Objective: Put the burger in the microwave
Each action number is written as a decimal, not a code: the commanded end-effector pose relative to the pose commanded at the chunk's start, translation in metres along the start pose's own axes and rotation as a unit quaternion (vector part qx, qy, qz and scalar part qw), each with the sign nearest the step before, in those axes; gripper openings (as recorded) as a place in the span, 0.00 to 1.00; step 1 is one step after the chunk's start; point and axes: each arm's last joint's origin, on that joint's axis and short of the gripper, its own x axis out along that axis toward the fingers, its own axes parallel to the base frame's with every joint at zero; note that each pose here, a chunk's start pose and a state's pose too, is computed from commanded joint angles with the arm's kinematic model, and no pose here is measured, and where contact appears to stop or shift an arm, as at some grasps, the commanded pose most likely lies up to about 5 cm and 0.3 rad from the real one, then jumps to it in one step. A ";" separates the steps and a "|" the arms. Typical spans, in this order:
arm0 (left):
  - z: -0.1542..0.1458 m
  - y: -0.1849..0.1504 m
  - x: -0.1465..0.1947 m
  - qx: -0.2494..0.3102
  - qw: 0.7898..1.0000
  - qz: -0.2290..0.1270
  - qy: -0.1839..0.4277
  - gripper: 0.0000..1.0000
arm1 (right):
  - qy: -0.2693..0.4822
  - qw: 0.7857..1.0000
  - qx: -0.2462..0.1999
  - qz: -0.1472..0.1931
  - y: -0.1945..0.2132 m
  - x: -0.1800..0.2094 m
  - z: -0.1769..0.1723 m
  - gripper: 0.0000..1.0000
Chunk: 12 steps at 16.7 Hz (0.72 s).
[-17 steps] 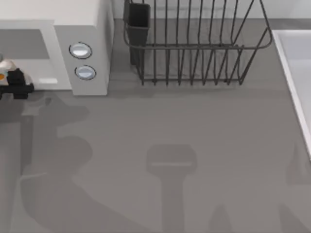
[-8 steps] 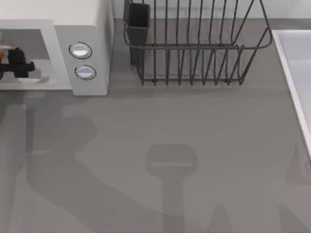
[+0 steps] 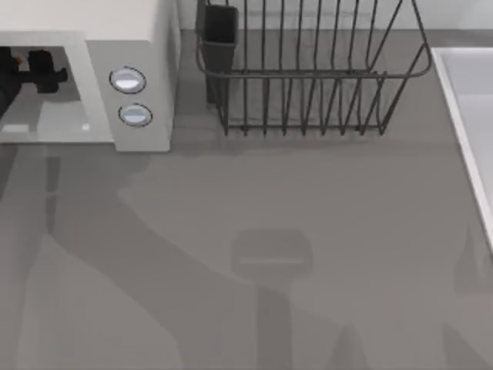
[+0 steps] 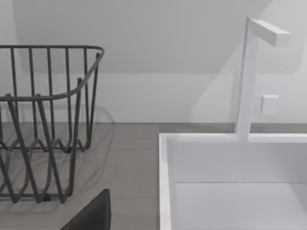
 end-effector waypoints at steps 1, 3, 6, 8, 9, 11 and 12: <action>0.001 -0.001 0.007 0.000 1.000 -0.001 0.000 0.00 | 0.000 1.000 0.000 0.000 0.000 0.000 0.000 1.00; -0.001 -0.002 0.020 -0.001 1.000 -0.002 0.004 0.00 | 0.000 1.000 0.000 0.000 0.000 0.000 0.000 1.00; -0.011 -0.004 0.033 -0.002 1.000 -0.004 0.022 0.00 | 0.000 1.000 0.000 0.000 0.000 0.000 0.000 1.00; -0.025 -0.005 0.036 -0.005 0.999 -0.006 0.044 0.00 | 0.000 1.000 0.000 0.000 0.000 0.000 0.000 1.00; -0.028 -0.005 0.036 -0.005 0.999 -0.006 0.050 0.00 | 0.000 1.000 0.000 0.000 0.000 0.000 0.000 1.00; -0.028 -0.005 0.036 -0.005 0.999 -0.006 0.050 0.00 | 0.000 1.000 0.000 0.000 0.000 0.000 0.000 1.00; -0.028 -0.005 0.036 -0.005 0.999 -0.006 0.050 0.00 | 0.000 1.000 0.000 0.000 0.000 0.000 0.000 1.00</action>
